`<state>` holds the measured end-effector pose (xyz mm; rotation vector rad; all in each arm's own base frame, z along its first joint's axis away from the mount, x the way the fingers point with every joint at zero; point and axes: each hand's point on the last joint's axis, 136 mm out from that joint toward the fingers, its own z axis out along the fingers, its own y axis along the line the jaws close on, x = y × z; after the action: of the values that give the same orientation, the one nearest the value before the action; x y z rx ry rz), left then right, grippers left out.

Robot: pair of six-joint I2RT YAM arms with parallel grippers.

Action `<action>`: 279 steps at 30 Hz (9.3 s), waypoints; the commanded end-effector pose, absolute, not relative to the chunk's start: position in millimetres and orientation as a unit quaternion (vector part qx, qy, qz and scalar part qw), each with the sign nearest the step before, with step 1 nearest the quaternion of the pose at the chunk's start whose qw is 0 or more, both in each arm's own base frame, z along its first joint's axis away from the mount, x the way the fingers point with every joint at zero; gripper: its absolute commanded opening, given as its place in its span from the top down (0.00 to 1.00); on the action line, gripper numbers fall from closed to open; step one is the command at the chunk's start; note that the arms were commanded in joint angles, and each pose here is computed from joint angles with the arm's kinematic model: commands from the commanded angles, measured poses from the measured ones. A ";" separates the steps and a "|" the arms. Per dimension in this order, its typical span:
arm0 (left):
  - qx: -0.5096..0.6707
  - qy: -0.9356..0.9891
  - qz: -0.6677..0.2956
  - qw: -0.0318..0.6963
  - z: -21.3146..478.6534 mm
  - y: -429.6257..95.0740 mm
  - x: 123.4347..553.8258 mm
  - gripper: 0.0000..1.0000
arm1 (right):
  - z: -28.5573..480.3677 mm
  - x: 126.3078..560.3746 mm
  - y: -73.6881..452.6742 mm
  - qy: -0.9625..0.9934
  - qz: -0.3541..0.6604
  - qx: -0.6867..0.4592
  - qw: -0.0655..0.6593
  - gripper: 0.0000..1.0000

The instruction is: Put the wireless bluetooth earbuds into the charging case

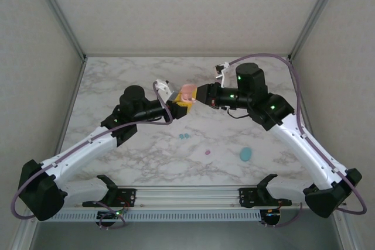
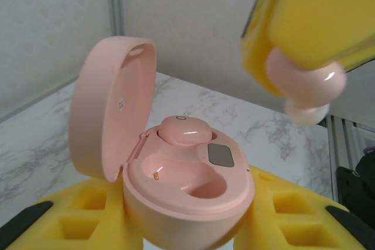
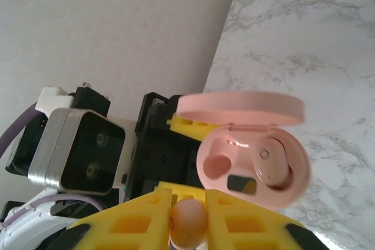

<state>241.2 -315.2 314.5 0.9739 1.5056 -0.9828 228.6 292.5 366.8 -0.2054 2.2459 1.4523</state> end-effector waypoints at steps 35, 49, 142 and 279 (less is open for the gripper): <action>0.431 0.590 -0.416 0.542 342.2 -325.3 233.6 0.66 | 371.8 250.4 310.5 0.818 0.512 -0.073 0.254 0.79; 0.410 0.588 -0.421 0.556 349.4 -324.2 238.4 0.66 | 356.4 245.8 310.6 0.836 0.489 -0.073 0.236 0.78; 0.408 0.582 -0.419 0.565 361.8 -317.7 232.3 0.67 | 356.4 254.4 285.9 0.855 0.454 -0.075 0.238 0.48; 0.218 0.732 -0.282 0.581 335.6 -220.8 279.5 0.27 | 90.5 539.9 133.7 0.960 0.192 -0.038 0.200 0.36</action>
<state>280.3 -219.6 324.6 0.5031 1.7154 -0.6379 545.2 115.0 91.5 0.0206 2.6458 0.4254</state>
